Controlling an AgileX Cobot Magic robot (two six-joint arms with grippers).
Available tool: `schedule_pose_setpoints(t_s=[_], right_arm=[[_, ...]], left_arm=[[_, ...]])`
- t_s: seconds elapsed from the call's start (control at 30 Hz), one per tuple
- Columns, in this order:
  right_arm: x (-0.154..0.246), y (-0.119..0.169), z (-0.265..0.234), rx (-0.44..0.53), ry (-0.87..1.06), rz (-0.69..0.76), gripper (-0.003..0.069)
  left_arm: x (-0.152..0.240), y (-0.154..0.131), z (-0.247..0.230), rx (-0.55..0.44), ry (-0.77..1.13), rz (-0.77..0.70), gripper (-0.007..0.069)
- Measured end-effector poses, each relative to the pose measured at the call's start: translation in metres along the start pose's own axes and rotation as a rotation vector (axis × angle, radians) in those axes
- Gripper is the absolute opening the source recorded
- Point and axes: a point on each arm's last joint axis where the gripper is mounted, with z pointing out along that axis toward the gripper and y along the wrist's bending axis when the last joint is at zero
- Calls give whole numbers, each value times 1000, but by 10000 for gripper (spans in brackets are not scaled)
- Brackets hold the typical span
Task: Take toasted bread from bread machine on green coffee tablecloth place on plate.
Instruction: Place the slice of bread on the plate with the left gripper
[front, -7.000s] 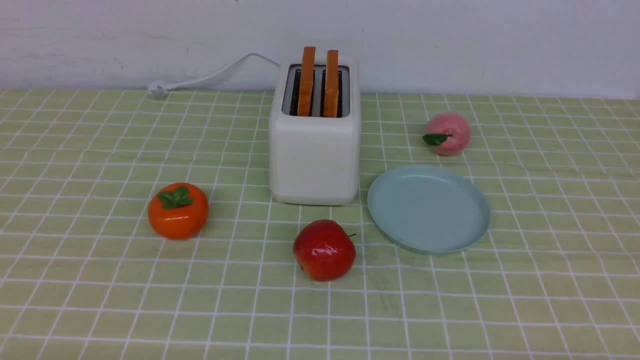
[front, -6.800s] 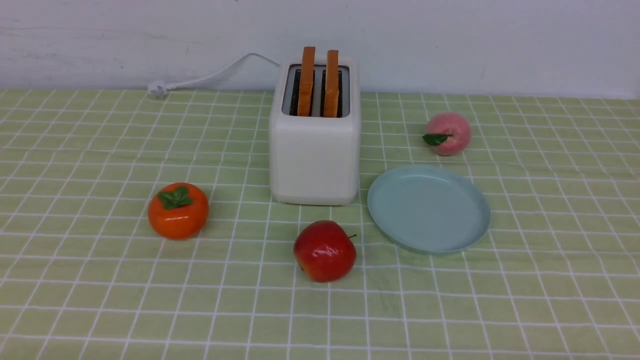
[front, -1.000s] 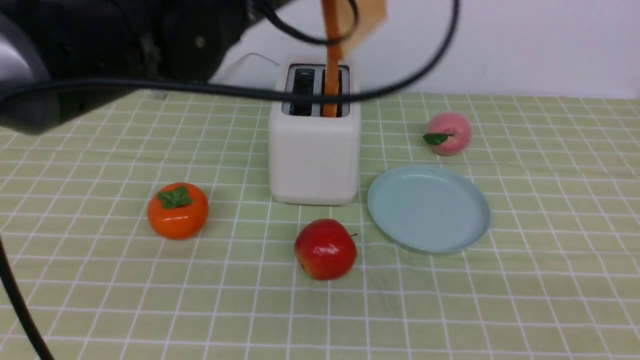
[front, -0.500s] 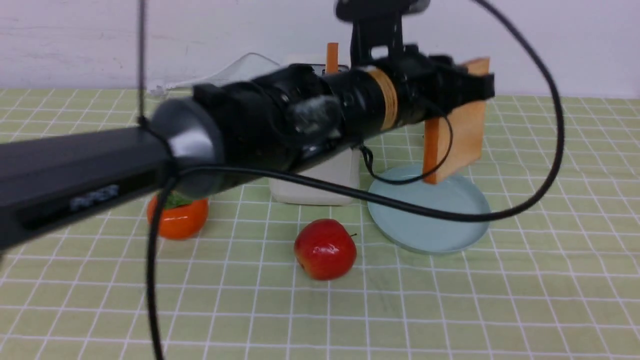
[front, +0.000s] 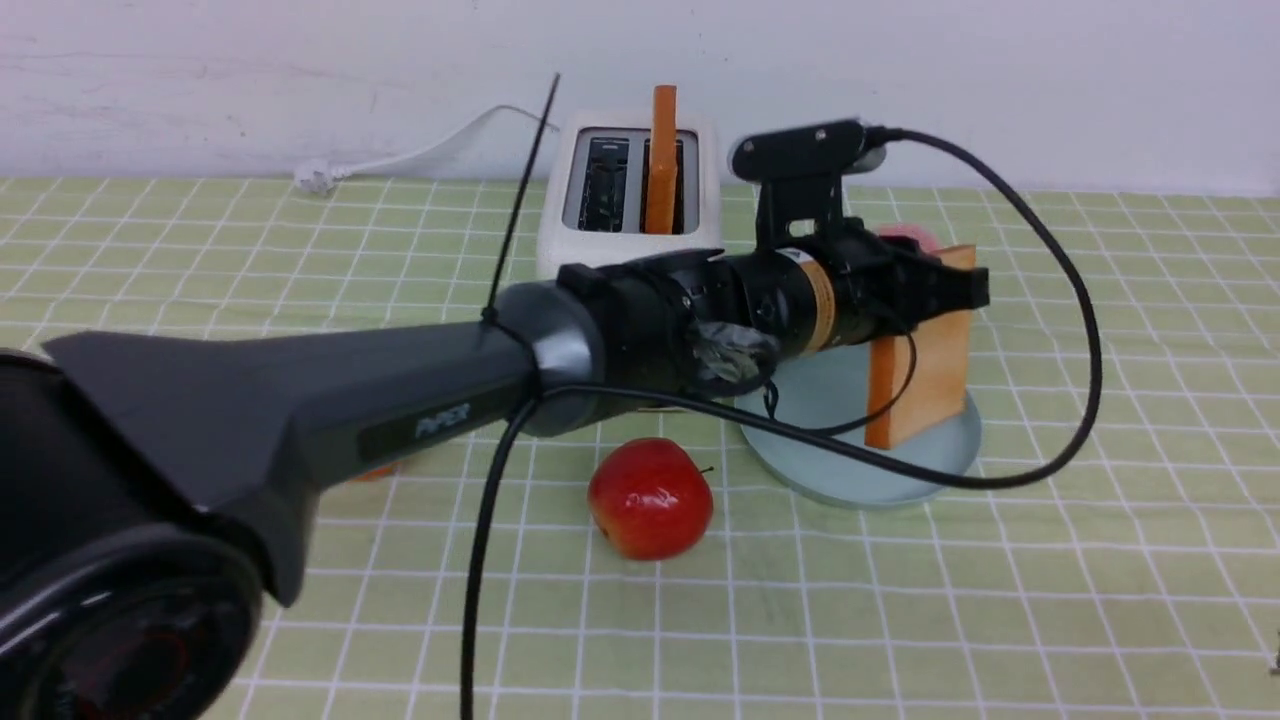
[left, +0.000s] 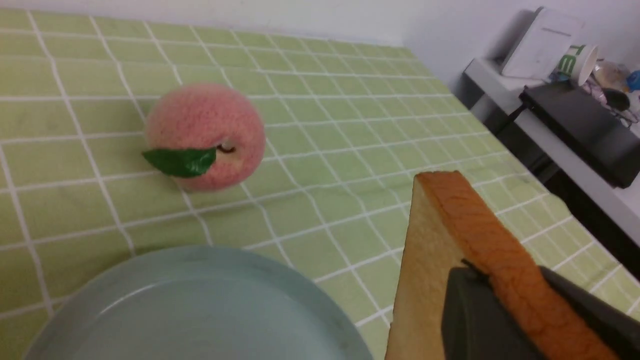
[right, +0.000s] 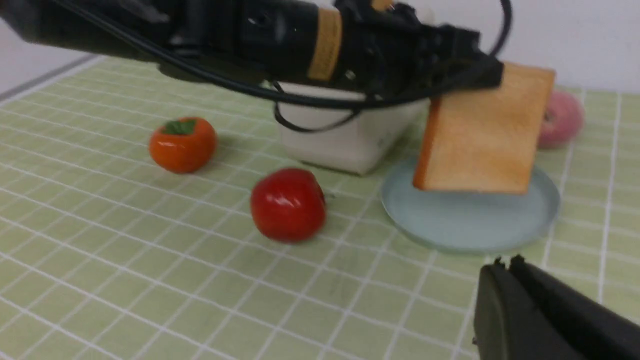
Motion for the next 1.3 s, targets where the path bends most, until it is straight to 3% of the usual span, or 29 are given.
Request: schedule_pose_setpoints(t_s=[0.27, 0.5, 0.67, 0.73, 0.77, 0.9, 1.07, 1.3], right_arm=[[18, -20, 1, 204, 108, 146, 0], [19, -22, 1, 240, 106, 188, 0], [19, -22, 1, 240, 106, 195, 1], [19, -22, 1, 239, 105, 198, 3], [19, -22, 1, 239, 105, 198, 3], [19, -22, 1, 235, 104, 206, 3], [19, -22, 1, 235, 105, 207, 3], [19, -22, 1, 234, 103, 210, 4]], left_arm=[[16, 11, 17, -18, 28, -2, 106], [32, 24, 26, -62, 66, 11, 115], [33, 26, 26, -88, 82, 88, 208], [34, 28, 26, -97, 95, 143, 303], [34, 28, 26, -96, 95, 147, 303], [33, 28, 26, -98, 102, 210, 429], [21, 22, 20, -100, 79, 248, 491], [-9, 5, 10, -75, 6, 309, 502]])
